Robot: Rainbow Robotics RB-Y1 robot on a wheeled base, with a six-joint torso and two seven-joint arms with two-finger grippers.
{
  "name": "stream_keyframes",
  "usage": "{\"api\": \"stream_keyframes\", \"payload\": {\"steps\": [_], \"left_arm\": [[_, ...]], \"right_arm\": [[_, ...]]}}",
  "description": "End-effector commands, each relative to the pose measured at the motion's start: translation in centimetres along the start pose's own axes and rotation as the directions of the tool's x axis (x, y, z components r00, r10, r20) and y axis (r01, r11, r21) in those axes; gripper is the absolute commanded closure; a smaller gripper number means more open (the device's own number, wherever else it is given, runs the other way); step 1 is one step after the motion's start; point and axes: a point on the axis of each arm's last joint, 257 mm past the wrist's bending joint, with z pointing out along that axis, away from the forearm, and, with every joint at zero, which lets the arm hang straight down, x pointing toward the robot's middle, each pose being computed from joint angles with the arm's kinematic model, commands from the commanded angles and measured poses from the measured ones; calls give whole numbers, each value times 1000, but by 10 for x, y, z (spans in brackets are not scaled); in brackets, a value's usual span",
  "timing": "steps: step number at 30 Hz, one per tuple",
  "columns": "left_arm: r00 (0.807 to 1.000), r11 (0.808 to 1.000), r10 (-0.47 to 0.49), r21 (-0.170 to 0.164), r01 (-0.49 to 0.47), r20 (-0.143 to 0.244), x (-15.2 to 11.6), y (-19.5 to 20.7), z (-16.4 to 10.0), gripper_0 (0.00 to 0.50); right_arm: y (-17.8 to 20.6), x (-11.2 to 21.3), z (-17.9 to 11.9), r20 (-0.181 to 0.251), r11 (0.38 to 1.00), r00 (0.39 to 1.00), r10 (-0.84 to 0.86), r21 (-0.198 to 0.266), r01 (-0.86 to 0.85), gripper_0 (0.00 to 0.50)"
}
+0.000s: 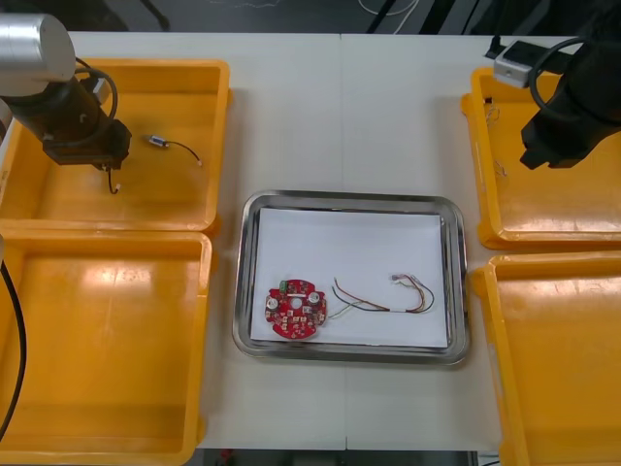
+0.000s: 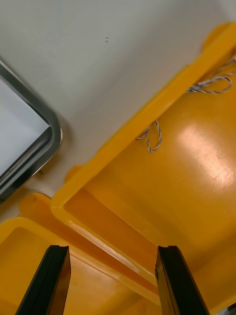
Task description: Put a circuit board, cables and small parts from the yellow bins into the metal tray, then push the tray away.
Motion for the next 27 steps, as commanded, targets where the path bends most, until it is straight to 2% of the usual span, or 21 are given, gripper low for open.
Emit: {"api": "stream_keyframes", "payload": {"steps": [1,6,10,12,14,17,20,21,23,27], "left_arm": [[998,998,65,25,-65,13,-8,-10,-32,500],[999,998,52,19,-52,-11,-2,-21,-59,500],[999,999,50,14,-50,-13,7,-34,-72,500],[999,999,50,13,-50,2,15,-44,-81,500],[999,999,44,18,-44,1,24,-52,-86,500],[999,998,48,26,-48,-4,36,-68,-96,500],[998,998,42,45,-44,47,34,-89,-106,500],[998,998,42,45,-44,47,34,-89,-106,500],[996,997,24,77,-31,91,36,-114,-115,500],[993,994,5,107,-18,120,41,-140,-122,500]], "right_arm": [[-47,-8,-24,43,989,990,133,64,-136,0],[-79,5,-21,7,968,976,218,124,-217,0],[-94,17,-16,-26,952,961,275,143,-269,0],[-101,26,-10,-48,939,946,322,143,-312,0],[-105,32,-6,-60,929,932,357,131,-347,0],[-111,35,2,-55,908,910,410,111,-403,0],[-117,31,7,-32,888,890,456,94,-451,0],[-117,31,7,-32,888,890,456,94,-451,0],[-122,29,10,-11,868,871,491,85,-488,0],[-127,26,11,18,848,851,524,73,-524,0]]}}
